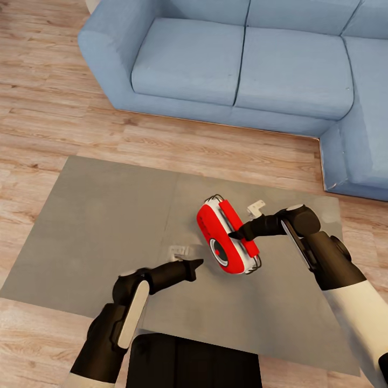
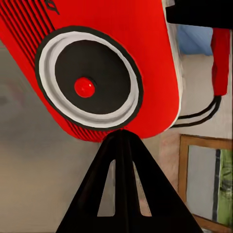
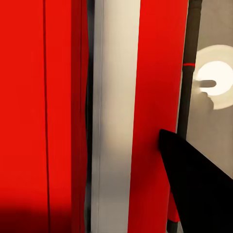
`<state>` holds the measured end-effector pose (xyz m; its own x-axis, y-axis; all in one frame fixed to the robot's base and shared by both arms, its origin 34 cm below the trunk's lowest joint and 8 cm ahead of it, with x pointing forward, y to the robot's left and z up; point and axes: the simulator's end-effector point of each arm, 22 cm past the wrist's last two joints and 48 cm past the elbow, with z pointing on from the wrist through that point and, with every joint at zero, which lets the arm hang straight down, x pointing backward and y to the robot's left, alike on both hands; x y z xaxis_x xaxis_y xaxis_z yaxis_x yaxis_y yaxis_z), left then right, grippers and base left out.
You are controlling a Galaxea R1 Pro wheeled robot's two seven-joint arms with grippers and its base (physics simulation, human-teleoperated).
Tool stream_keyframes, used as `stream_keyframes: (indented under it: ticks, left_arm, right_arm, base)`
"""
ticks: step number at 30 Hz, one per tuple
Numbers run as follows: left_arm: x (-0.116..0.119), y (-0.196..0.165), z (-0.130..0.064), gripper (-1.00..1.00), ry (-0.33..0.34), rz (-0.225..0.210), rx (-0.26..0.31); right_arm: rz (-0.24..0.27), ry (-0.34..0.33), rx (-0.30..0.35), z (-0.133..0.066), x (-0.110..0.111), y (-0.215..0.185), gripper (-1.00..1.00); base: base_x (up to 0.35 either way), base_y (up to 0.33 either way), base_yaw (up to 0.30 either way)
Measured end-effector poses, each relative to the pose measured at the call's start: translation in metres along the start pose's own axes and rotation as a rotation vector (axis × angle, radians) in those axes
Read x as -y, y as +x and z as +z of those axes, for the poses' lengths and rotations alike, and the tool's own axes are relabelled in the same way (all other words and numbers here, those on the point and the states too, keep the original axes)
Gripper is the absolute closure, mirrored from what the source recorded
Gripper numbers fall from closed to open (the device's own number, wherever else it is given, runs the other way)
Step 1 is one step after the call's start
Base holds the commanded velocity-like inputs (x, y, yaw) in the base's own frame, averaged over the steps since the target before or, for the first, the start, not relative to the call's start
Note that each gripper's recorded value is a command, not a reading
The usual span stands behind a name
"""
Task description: Turn on the radio receiver that's on the table in the living room.
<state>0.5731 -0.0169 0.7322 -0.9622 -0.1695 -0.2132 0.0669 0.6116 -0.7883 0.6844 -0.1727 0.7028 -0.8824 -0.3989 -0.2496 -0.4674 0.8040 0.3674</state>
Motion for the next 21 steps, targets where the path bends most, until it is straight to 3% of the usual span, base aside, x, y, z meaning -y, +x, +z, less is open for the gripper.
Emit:
stream_keyframes:
  ticks: [5,15,21]
  left_arm:
    - [0.014,-0.005,0.003,1.00,0.045,-0.016,0.009]
    - [0.015,-0.006,0.004,1.00,0.045,-0.016,0.011]
    - [0.019,-0.033,0.007,1.00,0.049,0.027,0.038]
  right_arm:
    - [0.000,-0.001,0.000,0.000,0.000,0.000,1.00]
    - [0.000,-0.023,0.000,0.000,-0.005,0.000,1.00]
    - [-0.002,-0.024,-0.001,-0.001,-0.005,0.000,1.00]
  base:
    - [0.000,0.000,0.000]
    - [0.000,0.000,0.000]
    - [0.000,0.000,0.000]
